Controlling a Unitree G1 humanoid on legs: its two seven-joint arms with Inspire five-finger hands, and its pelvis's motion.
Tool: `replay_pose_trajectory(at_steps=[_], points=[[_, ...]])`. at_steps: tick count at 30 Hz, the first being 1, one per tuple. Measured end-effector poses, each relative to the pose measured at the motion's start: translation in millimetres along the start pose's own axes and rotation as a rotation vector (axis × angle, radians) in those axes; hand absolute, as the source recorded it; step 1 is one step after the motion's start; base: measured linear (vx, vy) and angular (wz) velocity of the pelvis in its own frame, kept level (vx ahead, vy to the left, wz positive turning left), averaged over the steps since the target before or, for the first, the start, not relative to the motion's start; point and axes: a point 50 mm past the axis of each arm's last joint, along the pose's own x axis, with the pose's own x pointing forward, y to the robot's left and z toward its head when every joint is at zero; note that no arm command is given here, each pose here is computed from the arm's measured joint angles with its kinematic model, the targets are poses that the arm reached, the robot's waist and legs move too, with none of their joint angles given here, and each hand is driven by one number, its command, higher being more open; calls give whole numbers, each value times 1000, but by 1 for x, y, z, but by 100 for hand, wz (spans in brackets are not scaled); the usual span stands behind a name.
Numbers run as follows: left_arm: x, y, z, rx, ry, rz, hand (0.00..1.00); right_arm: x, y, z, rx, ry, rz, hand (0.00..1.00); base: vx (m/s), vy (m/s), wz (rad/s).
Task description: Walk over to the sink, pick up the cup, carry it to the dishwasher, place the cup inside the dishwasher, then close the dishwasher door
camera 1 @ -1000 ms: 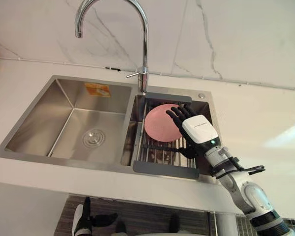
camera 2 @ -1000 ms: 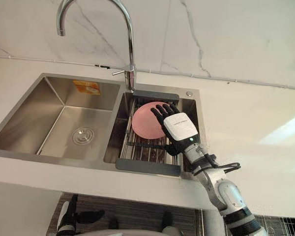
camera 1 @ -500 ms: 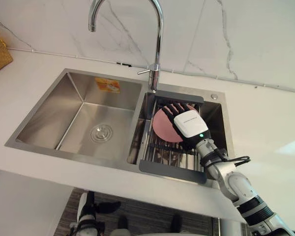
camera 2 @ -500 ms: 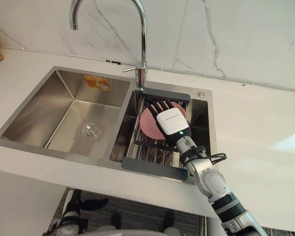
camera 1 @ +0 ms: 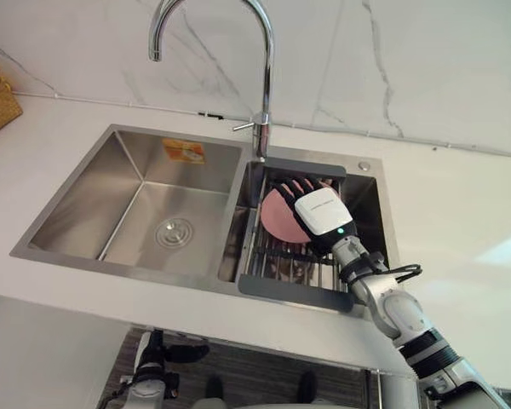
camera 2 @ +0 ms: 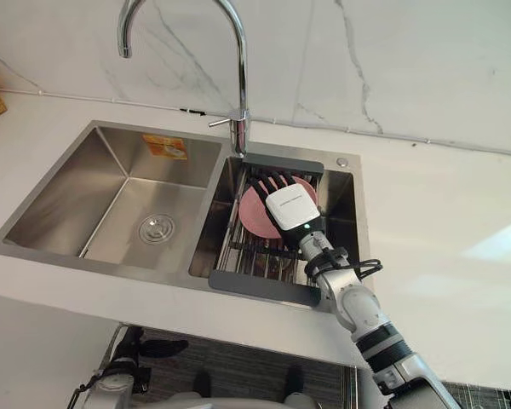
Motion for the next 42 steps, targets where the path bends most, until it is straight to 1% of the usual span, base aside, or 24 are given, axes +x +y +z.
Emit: replay_pose_trajectory(at_steps=[1,5,9,13,16,26,30,33,36,38,42], points=[[2,0,2,1,1,0,100,0,3,0,1,4,-7,0,-69,-16,1],[3,0,4,2,-2,0,100,1,10,0,12,24,-7,0,-58,-8,3],[7,-1,8,5,3,-3,100,2,22,-12,1,73,18,0,-57,-11,7],[10,-4,8,5,12,-8,100,-3,35,-15,-27,92,11,0,-20,-3,3],[10,-5,6,5,21,-12,100,-3,39,-14,-61,94,-15,0,-4,-1,2],[11,-5,3,5,36,-2,100,1,35,-12,-78,77,-122,0,0,-1,0],[11,-5,-1,3,47,3,100,1,32,-15,-9,99,-163,0,-8,-2,-3],[11,-4,-1,3,48,6,100,2,26,-18,26,109,-199,0,0,0,0],[11,-4,-1,17,48,7,100,4,11,-19,67,106,-272,0,0,0,0],[11,-6,-1,26,50,1,100,2,-13,-23,93,97,-369,0,9,-13,4],[6,-8,-11,95,75,-50,100,-9,-44,-38,86,109,-466,0,-2,11,-8]])
